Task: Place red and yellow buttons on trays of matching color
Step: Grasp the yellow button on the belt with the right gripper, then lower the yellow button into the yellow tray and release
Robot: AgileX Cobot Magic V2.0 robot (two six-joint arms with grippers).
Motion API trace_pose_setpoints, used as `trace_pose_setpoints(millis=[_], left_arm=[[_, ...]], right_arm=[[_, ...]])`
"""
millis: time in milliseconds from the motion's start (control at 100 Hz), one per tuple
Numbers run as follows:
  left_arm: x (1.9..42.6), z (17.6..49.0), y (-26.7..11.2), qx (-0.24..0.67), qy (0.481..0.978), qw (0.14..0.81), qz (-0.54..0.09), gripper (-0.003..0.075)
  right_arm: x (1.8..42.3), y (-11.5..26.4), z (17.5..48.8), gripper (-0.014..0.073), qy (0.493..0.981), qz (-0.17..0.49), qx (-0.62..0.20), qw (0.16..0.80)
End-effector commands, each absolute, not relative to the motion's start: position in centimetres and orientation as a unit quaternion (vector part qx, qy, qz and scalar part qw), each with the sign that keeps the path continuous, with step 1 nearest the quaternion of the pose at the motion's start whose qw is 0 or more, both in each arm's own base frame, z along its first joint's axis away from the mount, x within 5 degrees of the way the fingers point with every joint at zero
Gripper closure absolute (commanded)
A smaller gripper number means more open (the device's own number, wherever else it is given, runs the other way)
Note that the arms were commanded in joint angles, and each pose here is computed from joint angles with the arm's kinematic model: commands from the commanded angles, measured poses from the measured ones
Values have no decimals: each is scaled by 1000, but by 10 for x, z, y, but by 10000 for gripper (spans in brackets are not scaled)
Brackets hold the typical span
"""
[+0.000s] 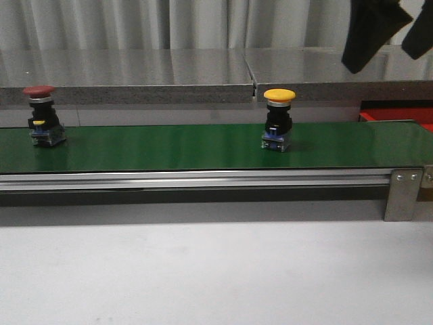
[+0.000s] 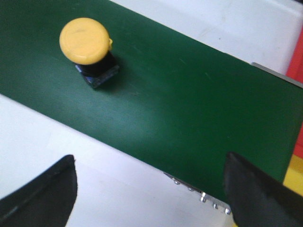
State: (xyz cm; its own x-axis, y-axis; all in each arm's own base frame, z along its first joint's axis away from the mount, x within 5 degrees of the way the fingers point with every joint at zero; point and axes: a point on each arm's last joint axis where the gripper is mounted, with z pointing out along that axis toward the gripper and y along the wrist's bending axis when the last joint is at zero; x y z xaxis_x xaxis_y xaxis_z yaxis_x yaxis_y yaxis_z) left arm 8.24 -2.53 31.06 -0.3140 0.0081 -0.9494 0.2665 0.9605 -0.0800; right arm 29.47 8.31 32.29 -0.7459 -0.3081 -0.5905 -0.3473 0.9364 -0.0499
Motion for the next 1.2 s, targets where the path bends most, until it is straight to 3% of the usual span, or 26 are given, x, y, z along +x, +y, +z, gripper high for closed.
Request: trace_pose_setpoints(millis=[0, 190, 430, 520, 670, 790, 940, 1190], left_arm=[[85, 323, -25, 73, 780, 610, -121, 739], [85, 323, -25, 73, 780, 610, -121, 739], [85, 323, -25, 73, 780, 610, -121, 739], [85, 323, -25, 73, 780, 610, -121, 739], [85, 323, -25, 73, 780, 610, -121, 739], [85, 323, -25, 73, 780, 610, -121, 739], [85, 323, -25, 73, 780, 610, -121, 739], [85, 323, -25, 73, 780, 610, -121, 739]], right_arm=[[313, 93, 340, -29, 926, 28, -207, 315], [352, 110, 330, -29, 932, 37, -257, 252], [390, 123, 313, -21, 932, 48, -261, 247], [396, 125, 302, 55, 933, 45, -272, 231], [397, 124, 295, 335, 938, 44, -273, 208], [395, 123, 305, 477, 936, 46, -265, 228], [387, 115, 322, 485, 941, 53, -223, 247], [370, 63, 334, 485, 955, 46, -133, 261]])
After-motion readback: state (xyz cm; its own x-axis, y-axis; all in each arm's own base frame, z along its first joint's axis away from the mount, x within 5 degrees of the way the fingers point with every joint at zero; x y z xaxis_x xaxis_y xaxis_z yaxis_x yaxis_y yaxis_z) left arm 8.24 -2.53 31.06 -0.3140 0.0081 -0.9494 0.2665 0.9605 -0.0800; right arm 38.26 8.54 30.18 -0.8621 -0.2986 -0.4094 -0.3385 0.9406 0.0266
